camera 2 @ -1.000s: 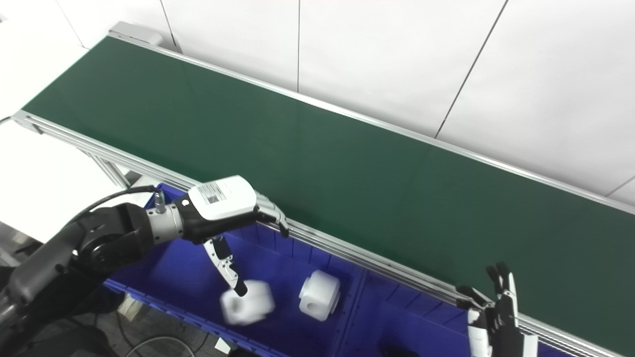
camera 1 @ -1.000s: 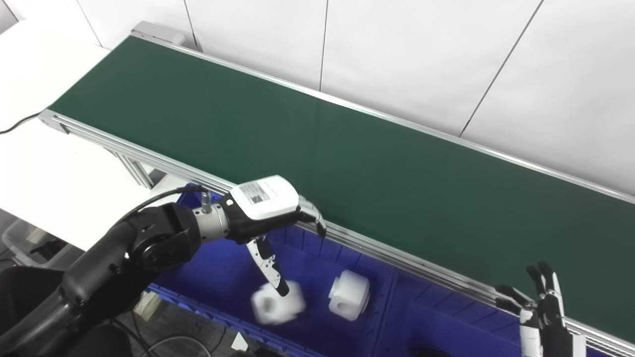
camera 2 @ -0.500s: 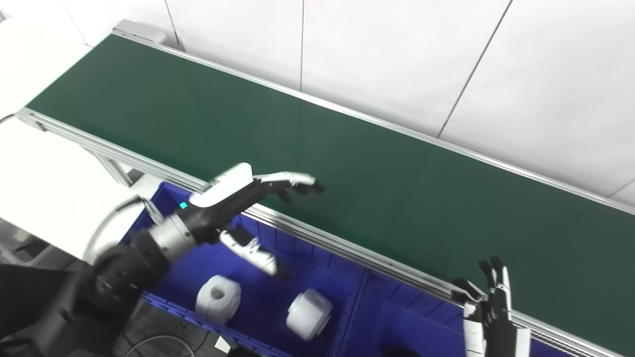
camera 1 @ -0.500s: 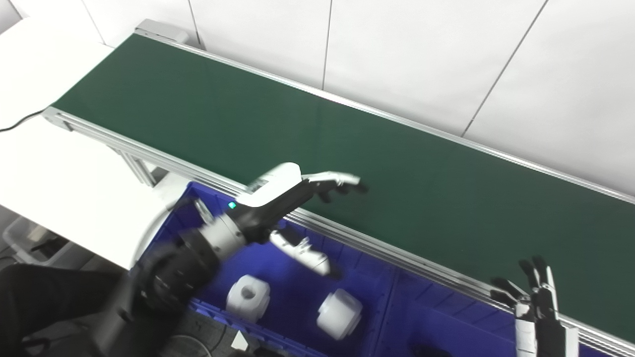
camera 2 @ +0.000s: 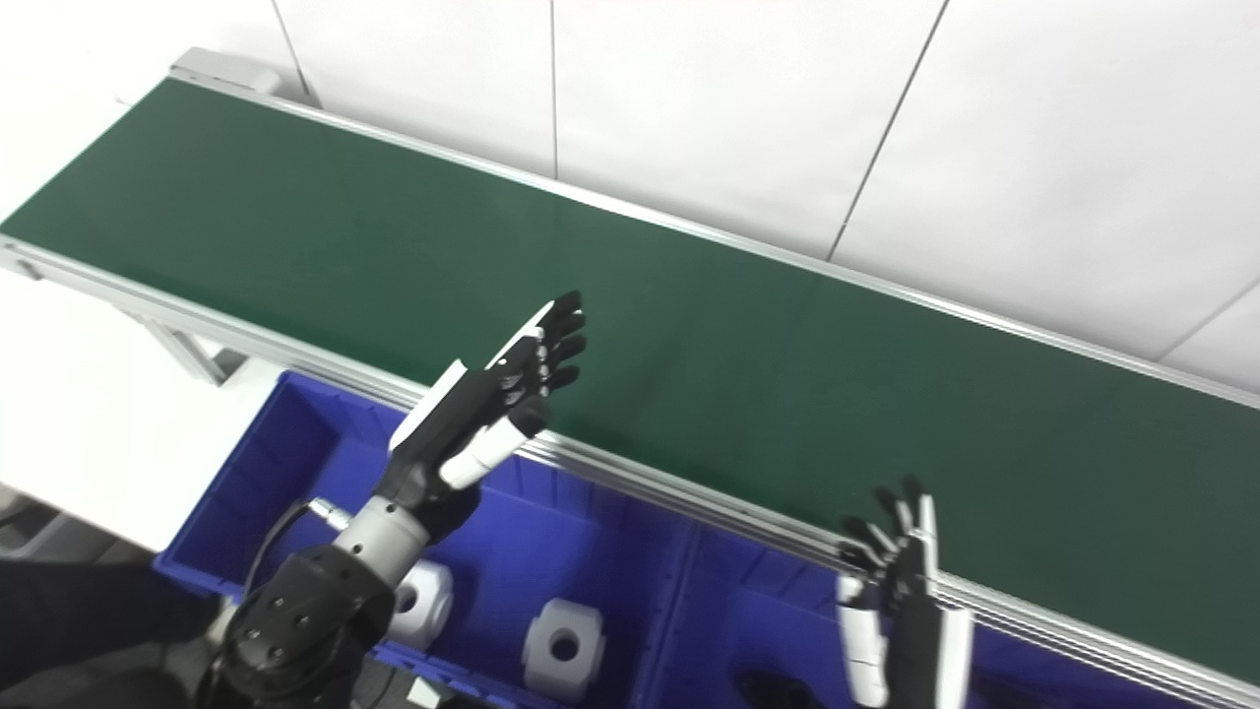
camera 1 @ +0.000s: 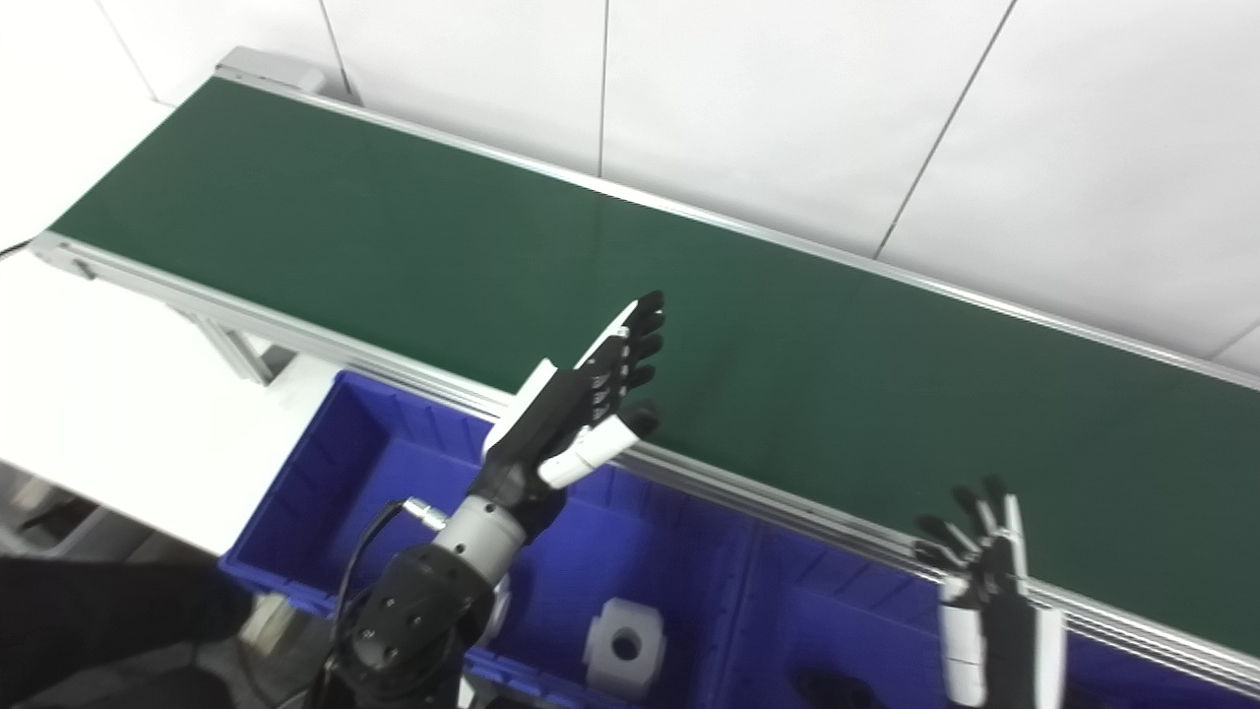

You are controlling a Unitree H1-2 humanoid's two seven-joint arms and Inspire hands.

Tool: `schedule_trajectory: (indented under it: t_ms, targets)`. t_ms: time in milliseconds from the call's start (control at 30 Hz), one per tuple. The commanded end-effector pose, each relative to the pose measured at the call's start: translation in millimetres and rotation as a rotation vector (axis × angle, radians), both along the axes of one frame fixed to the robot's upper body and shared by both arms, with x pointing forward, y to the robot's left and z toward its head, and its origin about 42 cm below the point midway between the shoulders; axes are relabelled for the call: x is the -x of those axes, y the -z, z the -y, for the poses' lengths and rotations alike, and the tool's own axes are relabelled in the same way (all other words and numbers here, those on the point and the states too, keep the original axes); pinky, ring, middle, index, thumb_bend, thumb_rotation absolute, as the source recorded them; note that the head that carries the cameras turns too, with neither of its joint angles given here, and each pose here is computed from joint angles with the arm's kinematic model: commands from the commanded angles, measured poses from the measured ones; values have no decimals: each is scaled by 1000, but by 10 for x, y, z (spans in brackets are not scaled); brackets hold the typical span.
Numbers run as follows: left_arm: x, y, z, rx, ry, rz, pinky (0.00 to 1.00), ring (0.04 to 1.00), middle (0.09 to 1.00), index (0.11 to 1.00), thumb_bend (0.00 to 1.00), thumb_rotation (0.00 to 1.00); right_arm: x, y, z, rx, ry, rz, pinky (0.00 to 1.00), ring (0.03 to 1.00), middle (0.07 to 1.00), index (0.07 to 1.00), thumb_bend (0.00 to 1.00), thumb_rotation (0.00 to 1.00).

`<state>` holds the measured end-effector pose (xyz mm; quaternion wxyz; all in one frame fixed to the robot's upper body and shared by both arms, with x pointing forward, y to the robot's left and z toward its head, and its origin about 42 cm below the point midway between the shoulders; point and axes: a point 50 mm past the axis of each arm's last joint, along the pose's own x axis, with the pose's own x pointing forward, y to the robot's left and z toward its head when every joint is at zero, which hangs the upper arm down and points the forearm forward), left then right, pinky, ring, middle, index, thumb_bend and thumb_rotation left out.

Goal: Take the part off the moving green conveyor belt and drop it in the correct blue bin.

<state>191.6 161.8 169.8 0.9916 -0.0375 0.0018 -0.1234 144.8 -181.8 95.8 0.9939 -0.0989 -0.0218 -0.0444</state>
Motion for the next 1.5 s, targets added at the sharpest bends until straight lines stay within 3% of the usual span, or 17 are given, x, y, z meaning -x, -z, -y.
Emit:
schedule_trajectory:
  t_ms: [0, 267, 533, 733, 900, 1133, 1467]
  targets:
    - [56, -98, -9, 34, -18, 19, 971, 998, 1000, 1000, 879, 792, 7, -65, -103, -13, 5, 57, 692, 773, 896, 957, 773, 1000]
    - [215, 37, -294, 34, -55, -12, 1000, 1000, 1000, 1000, 853, 821, -15, -104, -393, -45, 21, 37, 708, 791, 915, 943, 827, 970]
    - [58, 294, -524, -107, -66, 59, 1000, 1000, 1000, 1000, 842, 888, -69, -84, -512, -9, 32, 42, 722, 800, 926, 947, 715, 972]
    - [-13, 324, -588, -91, -84, 55, 1000, 1000, 1000, 1000, 839, 866, -90, -50, -577, -8, 43, 33, 714, 782, 932, 934, 692, 973]
    - [-44, 336, -665, -42, -81, 44, 1000, 1000, 1000, 1000, 844, 831, -123, -19, -673, -7, 51, 36, 693, 776, 925, 929, 704, 975]
    - [-67, 340, -774, -9, -79, 41, 1000, 1000, 1000, 1000, 852, 801, -176, 40, -811, -5, 42, 24, 585, 733, 903, 941, 767, 994]
    - [-69, 366, -862, -9, -93, 42, 1000, 1000, 1000, 1000, 887, 793, -174, 150, -894, 24, 59, -7, 642, 742, 912, 924, 806, 1000]
